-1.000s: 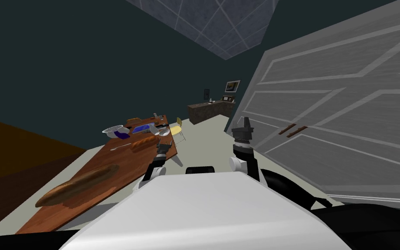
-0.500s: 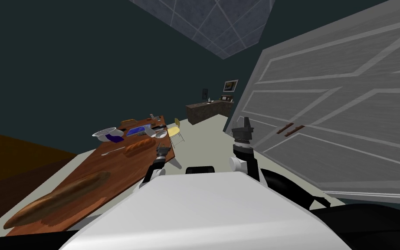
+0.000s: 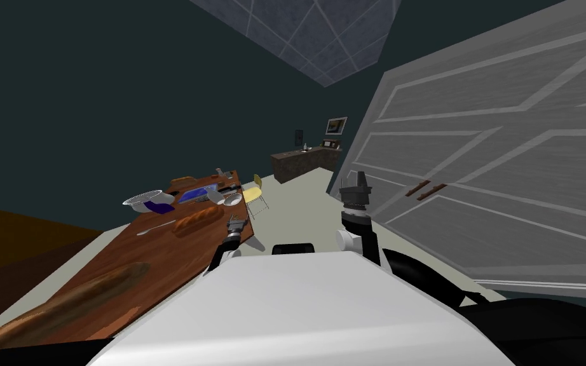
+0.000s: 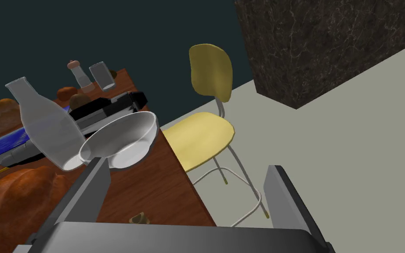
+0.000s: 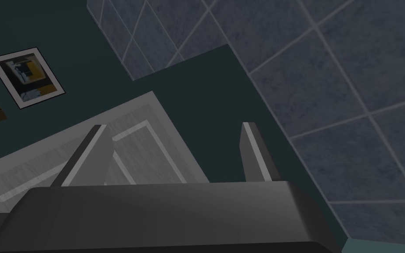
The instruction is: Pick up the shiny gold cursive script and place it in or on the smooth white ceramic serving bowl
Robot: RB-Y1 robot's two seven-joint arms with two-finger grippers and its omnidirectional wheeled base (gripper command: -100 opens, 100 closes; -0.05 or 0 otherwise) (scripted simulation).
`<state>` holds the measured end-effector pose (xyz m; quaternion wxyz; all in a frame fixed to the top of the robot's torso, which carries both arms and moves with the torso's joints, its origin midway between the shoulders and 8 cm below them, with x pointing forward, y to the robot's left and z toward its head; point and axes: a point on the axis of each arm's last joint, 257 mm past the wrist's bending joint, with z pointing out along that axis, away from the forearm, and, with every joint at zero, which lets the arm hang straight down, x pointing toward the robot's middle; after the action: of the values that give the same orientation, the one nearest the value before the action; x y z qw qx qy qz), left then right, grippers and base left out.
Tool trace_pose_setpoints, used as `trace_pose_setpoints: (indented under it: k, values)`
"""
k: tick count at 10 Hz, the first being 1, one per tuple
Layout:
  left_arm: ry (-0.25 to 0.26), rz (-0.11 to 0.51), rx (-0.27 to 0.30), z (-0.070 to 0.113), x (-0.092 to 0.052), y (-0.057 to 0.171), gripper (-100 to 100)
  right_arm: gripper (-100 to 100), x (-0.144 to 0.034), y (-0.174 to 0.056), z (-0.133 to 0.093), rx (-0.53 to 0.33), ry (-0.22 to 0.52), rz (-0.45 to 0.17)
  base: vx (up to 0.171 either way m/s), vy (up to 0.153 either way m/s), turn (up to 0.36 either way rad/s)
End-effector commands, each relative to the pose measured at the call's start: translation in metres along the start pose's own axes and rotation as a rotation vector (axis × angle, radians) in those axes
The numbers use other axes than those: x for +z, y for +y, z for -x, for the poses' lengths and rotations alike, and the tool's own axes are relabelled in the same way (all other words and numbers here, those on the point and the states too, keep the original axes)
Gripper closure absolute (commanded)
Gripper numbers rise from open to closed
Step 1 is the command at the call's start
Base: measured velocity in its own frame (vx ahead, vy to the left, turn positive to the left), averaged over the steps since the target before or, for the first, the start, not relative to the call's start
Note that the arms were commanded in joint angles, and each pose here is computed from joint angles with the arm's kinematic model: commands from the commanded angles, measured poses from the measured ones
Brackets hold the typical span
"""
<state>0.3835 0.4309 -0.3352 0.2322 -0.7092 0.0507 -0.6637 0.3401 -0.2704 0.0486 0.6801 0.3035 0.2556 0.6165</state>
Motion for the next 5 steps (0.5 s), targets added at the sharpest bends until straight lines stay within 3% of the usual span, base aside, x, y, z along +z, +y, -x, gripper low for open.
trace_pose_setpoints:
  k: [1, 2, 5]
  values:
    - [-0.044, -0.017, -0.055, 0.02, -0.005, -0.003, -100, 0, 0.0, 0.0, 0.0, 0.0, 0.0, 0.0, 0.066, 0.008, -0.01]
    - [-0.05, -0.017, -0.053, 0.023, -0.006, -0.003, -100, 0, 0.0, 0.0, 0.0, 0.0, 0.0, 0.0, 0.055, 0.004, -0.004]
    - [-0.157, -0.071, -0.178, 0.072, -0.02, -0.014, -100, 0, 0.0, 0.0, 0.0, 0.0, 0.0, 0.0, 0.102, 0.025, 0.015]
